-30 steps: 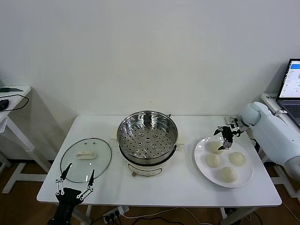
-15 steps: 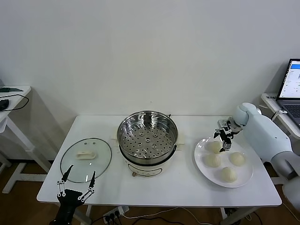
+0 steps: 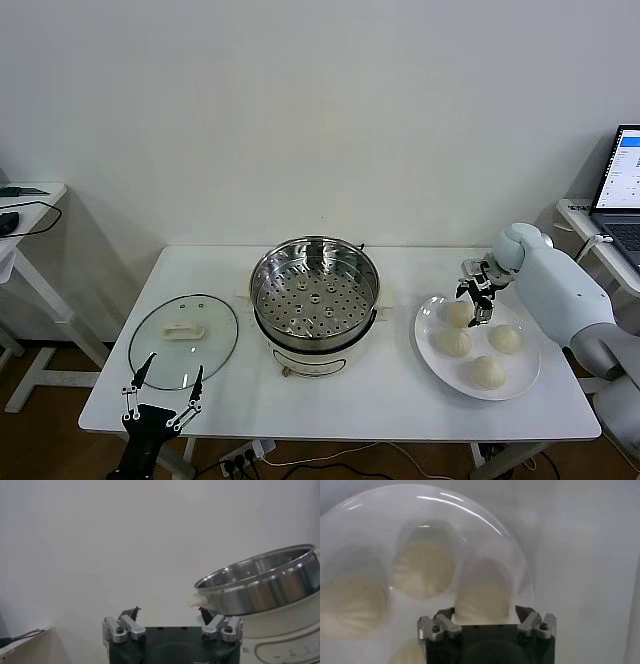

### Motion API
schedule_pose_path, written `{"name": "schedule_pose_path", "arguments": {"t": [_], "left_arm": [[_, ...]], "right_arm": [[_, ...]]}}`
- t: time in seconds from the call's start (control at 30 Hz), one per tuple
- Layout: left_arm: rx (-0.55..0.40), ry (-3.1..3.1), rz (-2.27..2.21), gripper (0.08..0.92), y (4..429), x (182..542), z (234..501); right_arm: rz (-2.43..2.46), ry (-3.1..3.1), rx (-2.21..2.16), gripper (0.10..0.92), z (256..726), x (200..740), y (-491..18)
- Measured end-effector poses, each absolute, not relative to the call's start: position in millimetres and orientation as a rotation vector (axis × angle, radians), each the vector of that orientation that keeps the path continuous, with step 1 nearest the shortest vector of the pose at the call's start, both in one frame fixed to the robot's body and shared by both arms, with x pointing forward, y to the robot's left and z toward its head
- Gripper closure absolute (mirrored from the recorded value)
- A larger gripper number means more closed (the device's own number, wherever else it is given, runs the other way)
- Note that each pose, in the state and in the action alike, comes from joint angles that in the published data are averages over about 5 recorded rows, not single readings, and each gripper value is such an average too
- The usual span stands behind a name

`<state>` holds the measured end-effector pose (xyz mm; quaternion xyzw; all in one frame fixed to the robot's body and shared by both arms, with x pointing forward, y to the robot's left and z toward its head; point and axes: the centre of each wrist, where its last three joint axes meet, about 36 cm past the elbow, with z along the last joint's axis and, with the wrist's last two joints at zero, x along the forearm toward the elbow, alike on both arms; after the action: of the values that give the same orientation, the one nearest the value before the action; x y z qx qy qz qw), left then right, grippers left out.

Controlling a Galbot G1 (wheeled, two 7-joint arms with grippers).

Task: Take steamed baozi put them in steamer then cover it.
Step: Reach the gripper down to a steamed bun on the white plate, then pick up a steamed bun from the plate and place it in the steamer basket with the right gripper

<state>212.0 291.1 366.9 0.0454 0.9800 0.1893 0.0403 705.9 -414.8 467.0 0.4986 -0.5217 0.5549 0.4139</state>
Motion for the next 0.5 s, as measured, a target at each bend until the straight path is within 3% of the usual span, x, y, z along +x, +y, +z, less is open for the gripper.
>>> {"name": "schedule_pose_path", "arguments": {"t": [0.5], "left_arm": [[0.126, 2.997, 0.578, 0.177, 290, 213, 371]], "right_arm": [[1.449, -1.343, 1.266, 0.337, 484, 701, -416]]}}
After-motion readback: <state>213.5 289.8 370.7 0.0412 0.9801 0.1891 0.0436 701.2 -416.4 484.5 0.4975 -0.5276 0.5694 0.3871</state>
